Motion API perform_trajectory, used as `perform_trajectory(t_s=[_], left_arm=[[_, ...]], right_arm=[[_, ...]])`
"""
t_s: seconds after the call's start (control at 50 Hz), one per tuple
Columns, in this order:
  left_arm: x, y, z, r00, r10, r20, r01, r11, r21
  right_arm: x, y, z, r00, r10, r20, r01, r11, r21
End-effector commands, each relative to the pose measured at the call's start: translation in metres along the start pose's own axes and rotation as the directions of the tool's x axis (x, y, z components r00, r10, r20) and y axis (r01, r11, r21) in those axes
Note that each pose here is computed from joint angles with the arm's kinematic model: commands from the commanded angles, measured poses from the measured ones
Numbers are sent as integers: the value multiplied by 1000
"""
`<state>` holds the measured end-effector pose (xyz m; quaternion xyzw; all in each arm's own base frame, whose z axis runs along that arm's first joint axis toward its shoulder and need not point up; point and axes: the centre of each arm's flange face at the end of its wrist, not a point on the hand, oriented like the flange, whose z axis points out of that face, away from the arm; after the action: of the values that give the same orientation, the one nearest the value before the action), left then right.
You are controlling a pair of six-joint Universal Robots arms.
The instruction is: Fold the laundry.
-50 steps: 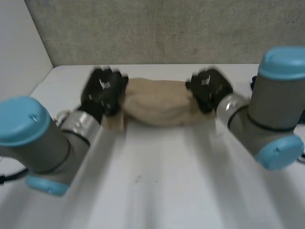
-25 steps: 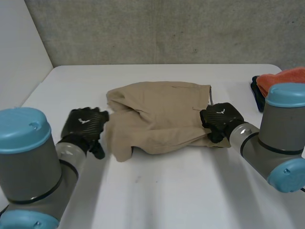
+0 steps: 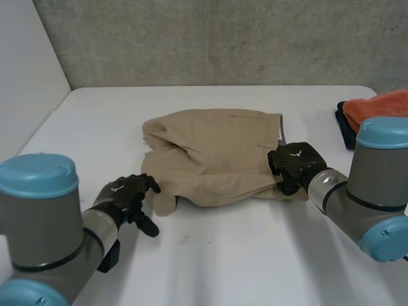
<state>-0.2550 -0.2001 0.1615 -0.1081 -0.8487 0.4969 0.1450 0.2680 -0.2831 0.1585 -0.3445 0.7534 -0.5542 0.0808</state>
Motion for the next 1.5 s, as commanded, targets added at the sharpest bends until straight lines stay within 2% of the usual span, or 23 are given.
perform_trajectory(t_s=[0.02, 0.24, 0.56, 0.8, 0.94, 1.04, 1.16, 1.28, 1.32, 1.4, 1.42, 1.48, 1.5], left_arm=[[6, -3, 30, 1000, 2, -7, -2, 1000, 7], [13, -10, 67, 1000, 4, 15, -5, 999, 48], [27, -11, 104, 1000, 11, -8, -11, 995, 97], [36, -18, 130, 999, 16, -33, -7, 970, 245], [37, -14, 142, 997, 69, -22, -61, 964, 259], [36, -11, 142, 994, 107, -11, -101, 963, 251], [31, -22, 135, 995, 105, 1, -101, 961, 256], [14, -80, 82, 988, 143, 51, -152, 942, 300], [9, -93, 65, 982, 173, 76, -188, 932, 310], [6, -104, 25, 940, 326, 105, -342, 899, 274], [7, -101, 10, 906, 411, 101, -424, 875, 234], [6, -92, -12, 845, 528, 84, -534, 828, 173], [5, -83, -25, 804, 591, 65, -594, 793, 134]], right_arm=[[-2, 3, -1, 1000, 0, 4, 0, 1000, -2], [-4, 8, -2, 1000, 2, 6, -2, 1000, -9], [-7, 8, -3, 1000, -2, 14, 2, 1000, -9], [-9, 7, -3, 1000, -6, 18, 6, 1000, -7], [-8, 7, -3, 1000, -5, 16, 5, 1000, -6], [-3, 5, -1, 1000, -6, 4, 6, 1000, 2], [0, 1, 1, 1000, -17, -3, 17, 1000, 16], [9, -31, -10, 993, -110, -37, 113, 990, 80], [10, -37, -16, 986, -163, -39, 165, 983, 74], [10, -47, -35, 948, -319, -17, 319, 948, 13], [11, -49, -43, 927, -376, -3, 375, 927, -19], [10, -52, -56, 898, -438, 36, 439, 896, -59], [8, -53, -64, 884, -463, 65, 467, 881, -79]])
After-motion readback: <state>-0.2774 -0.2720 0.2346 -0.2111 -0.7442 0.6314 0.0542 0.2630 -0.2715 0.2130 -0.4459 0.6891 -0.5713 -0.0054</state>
